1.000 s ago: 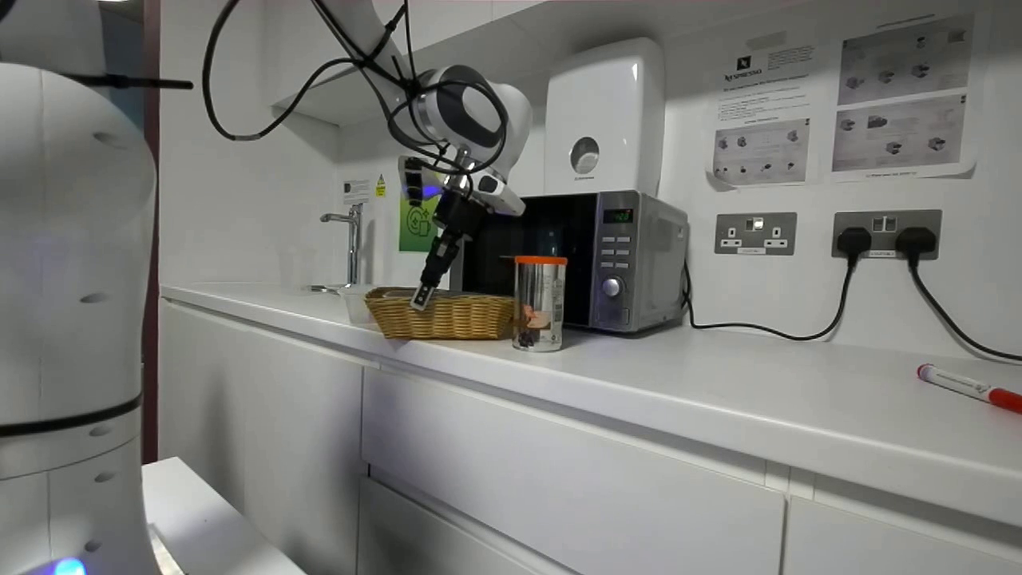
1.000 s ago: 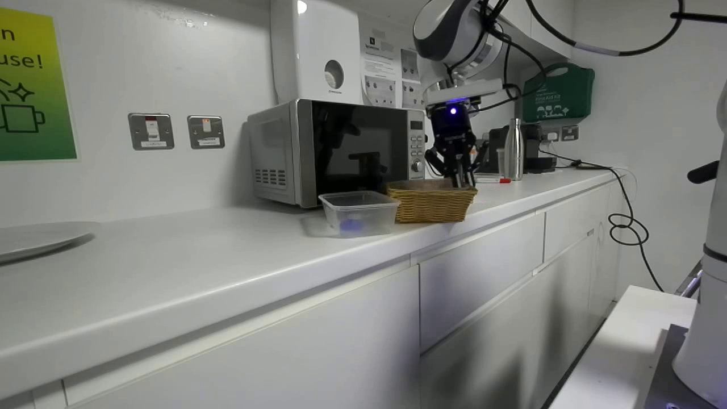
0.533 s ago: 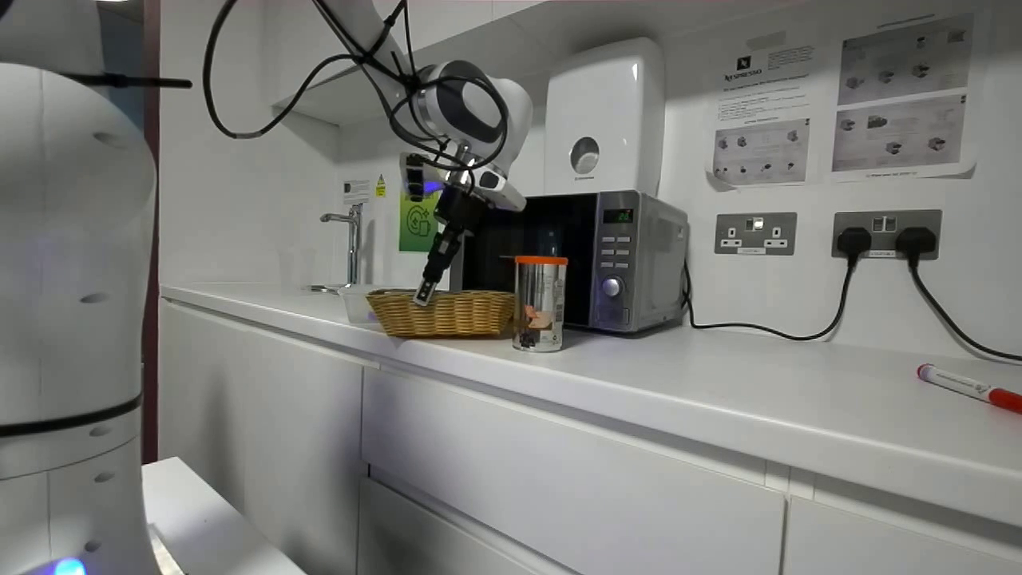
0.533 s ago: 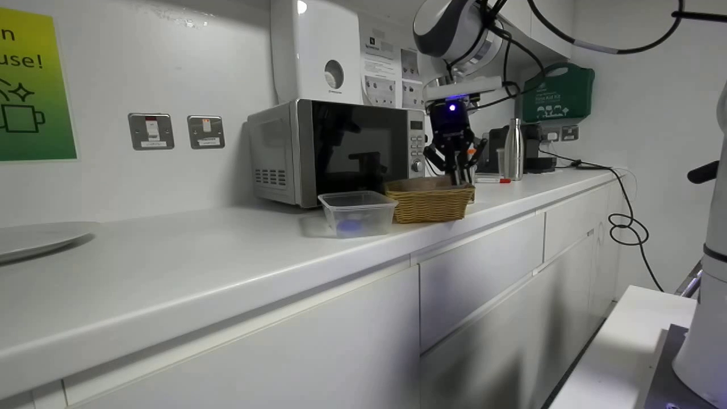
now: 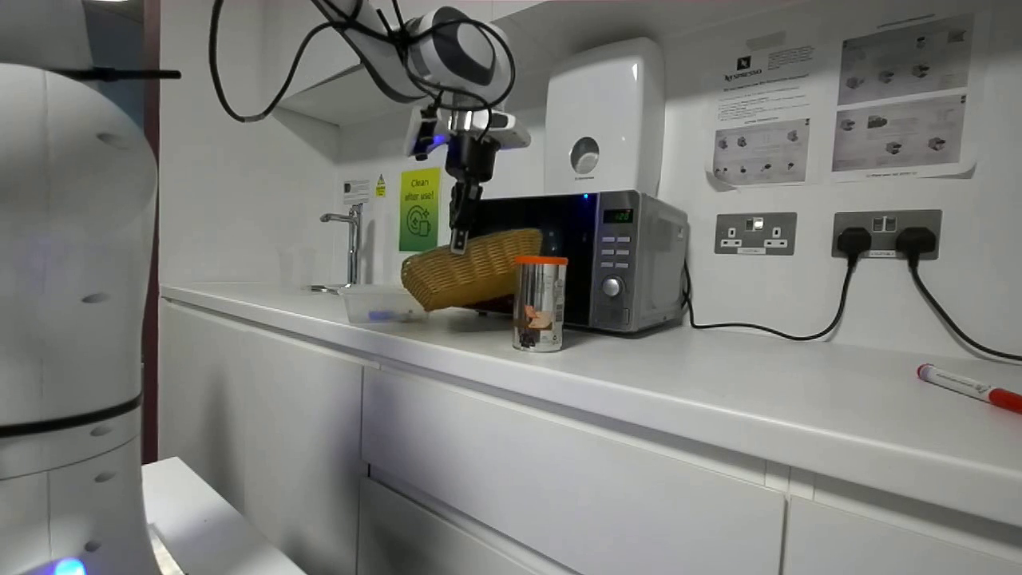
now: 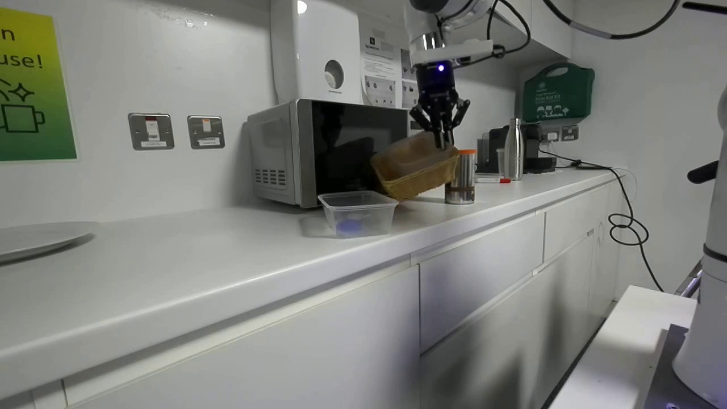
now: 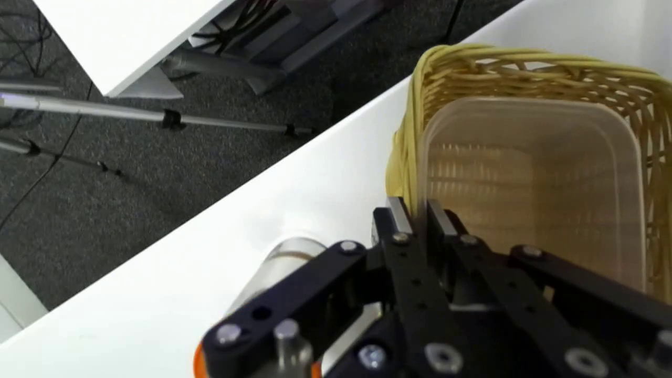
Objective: Put the lunchboxes on top of the microwave
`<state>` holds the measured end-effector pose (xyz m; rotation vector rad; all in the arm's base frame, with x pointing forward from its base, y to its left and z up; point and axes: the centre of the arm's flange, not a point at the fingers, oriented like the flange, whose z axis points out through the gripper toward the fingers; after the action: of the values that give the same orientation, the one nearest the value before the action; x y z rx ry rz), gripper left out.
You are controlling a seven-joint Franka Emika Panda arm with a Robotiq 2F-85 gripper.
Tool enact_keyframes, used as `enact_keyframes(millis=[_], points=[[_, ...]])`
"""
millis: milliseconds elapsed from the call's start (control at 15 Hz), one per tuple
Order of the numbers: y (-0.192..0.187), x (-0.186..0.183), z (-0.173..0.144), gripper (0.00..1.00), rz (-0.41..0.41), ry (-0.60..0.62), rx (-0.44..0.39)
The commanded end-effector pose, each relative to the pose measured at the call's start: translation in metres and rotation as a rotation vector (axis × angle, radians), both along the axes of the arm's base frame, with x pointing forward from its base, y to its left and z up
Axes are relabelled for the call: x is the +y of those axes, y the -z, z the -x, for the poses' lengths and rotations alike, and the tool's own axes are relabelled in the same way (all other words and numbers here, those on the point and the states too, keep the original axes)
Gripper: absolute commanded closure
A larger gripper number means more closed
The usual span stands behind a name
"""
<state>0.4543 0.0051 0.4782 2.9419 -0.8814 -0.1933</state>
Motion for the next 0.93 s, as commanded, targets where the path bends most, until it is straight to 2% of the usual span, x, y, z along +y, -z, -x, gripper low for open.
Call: enact_keyframes(millis=[0, 467, 867], points=[[-0.059, 0.003, -0.009, 0.97, 0.074, -0.075, -0.081], [-0.124, 0.015, -0.008, 0.97, 0.157, -0.159, -0.167], [-0.148, 0.015, -0.001, 0.97, 0.176, -0.205, -0.21]])
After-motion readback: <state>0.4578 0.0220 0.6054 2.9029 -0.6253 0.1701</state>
